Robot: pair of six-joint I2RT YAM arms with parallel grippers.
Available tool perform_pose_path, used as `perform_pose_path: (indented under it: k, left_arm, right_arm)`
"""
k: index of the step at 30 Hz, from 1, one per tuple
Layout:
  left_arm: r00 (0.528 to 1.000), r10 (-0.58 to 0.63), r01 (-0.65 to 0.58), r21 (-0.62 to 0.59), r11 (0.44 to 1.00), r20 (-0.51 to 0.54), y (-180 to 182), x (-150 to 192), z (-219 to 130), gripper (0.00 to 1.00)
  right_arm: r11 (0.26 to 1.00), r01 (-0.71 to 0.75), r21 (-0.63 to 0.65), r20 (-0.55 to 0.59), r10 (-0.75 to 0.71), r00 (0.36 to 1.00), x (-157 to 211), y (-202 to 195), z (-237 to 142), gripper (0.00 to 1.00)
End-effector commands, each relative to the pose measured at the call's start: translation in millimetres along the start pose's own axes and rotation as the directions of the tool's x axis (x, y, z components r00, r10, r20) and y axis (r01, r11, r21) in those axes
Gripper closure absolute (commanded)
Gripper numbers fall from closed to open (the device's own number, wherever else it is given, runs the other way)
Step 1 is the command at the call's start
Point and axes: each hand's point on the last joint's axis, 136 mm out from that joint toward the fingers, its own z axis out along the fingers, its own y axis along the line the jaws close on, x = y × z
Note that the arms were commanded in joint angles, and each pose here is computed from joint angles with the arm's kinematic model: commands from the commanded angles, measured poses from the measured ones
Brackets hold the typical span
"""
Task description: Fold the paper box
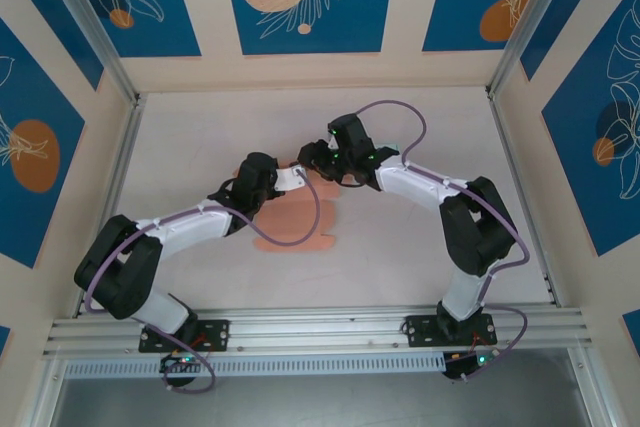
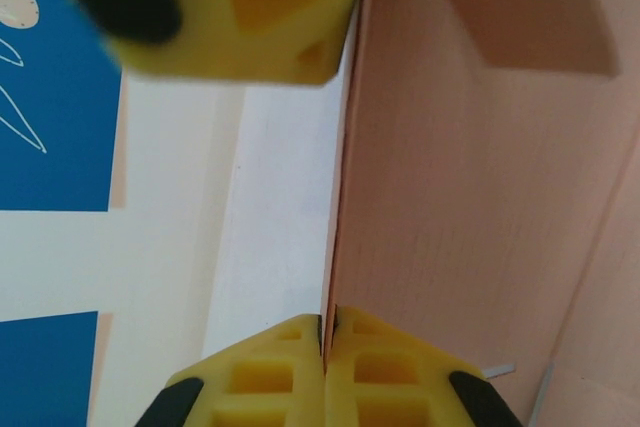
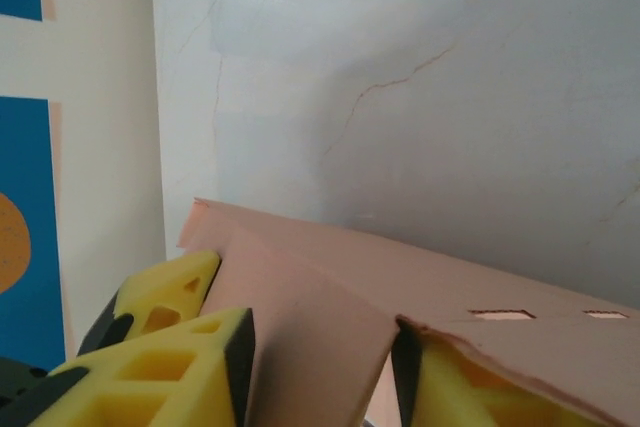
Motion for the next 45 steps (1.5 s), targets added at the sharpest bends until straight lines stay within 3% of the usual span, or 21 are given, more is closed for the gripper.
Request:
perform_pose_path:
  k: [1,7,10,19,33,35,40,45]
  left_arm:
    - [1.0,0.02,-0.02,-0.032,0.999,0.005,4,-6,1,1.0]
    - [0.998,0.062,-0.062,-0.023,0.998,-0.009,0,-3,4,1.0]
    - [0.998,0.07,-0.07,-0.019,0.997,-0.007,-2,-4,4,1.0]
    - [0.997,0.074,-0.074,-0.004,0.997,-0.012,-7,-2,8,1.0]
    - [0.997,0.077,-0.077,0.001,0.997,-0.014,-7,-2,8,1.0]
    - [0.997,0.075,-0.075,0.001,0.997,-0.014,-7,-2,8,1.0]
    - [0.998,0.063,-0.063,0.004,0.998,-0.015,-7,-3,8,1.0]
    - [0.999,0.052,-0.051,0.015,0.999,-0.012,-9,-4,9,1.0]
  right_arm:
    - [0.998,0.06,-0.012,-0.01,-0.06,0.998,15,6,-23,0.53]
    - [0.996,0.058,0.067,0.059,-0.062,0.996,33,-34,-67,0.52]
    - [0.996,0.023,0.085,0.084,-0.03,0.996,47,-59,-76,0.58]
    - [0.983,0.018,0.182,0.137,-0.044,0.99,61,-117,-53,0.61]
    - [0.993,0.089,0.074,0.108,-0.097,0.989,33,-97,3,0.57]
    - [0.993,0.102,0.055,0.105,-0.108,0.989,33,-90,5,0.6]
    - [0.991,0.127,0.044,0.093,-0.13,0.987,34,-75,8,0.8]
    - [0.991,0.13,0.021,0.079,-0.132,0.988,39,-66,15,0.81]
